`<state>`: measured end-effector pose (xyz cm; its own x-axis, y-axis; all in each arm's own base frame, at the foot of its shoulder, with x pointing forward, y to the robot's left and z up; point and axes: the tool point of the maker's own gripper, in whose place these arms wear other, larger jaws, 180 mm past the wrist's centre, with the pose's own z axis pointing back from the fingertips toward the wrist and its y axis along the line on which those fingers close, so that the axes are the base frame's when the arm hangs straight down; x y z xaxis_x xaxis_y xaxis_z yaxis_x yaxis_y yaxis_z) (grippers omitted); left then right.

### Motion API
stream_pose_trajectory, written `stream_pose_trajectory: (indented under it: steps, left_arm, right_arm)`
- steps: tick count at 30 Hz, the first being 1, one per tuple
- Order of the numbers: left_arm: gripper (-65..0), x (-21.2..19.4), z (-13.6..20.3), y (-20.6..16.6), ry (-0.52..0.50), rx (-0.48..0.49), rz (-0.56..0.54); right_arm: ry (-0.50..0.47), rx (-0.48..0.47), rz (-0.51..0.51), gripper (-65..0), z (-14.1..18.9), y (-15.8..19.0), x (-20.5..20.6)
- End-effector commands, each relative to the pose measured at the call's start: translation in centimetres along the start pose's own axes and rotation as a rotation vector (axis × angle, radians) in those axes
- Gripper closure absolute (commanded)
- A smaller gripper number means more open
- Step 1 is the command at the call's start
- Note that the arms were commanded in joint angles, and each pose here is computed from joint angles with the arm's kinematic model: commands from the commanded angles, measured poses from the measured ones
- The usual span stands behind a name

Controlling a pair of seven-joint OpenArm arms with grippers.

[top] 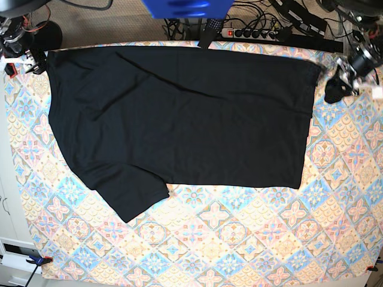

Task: Fold the T-shirt properly
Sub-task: 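Release the shoulder edge and move the left gripper to the shirt's side hem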

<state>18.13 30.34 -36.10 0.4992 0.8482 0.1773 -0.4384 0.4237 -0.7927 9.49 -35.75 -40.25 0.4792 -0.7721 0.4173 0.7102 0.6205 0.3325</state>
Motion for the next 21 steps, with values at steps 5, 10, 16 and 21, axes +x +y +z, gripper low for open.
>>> stream_pose_trajectory:
  steps: [5,10,16,21]
  left_arm:
    - [-21.6,3.2,-2.9,-4.0,-0.039,-0.031,-0.135]
    - [-21.6,4.4,-7.0,-7.2,-0.018,0.011,-0.288]
    - [-21.4,6.4,-12.0,-7.7,0.023,0.072,-0.277]
    - [-21.4,8.6,-13.9,-8.2,-0.033,0.144,-0.336]
  right_arm:
    - [-0.041,0.036,0.046,-42.7,0.6,1.5,1.6]
    - [-0.039,0.107,0.061,-42.7,-0.5,4.6,2.5]
    - [-0.001,0.175,0.081,-42.7,-1.4,7.8,2.6]
    - [0.034,0.219,0.120,-42.7,-2.2,10.0,1.6]
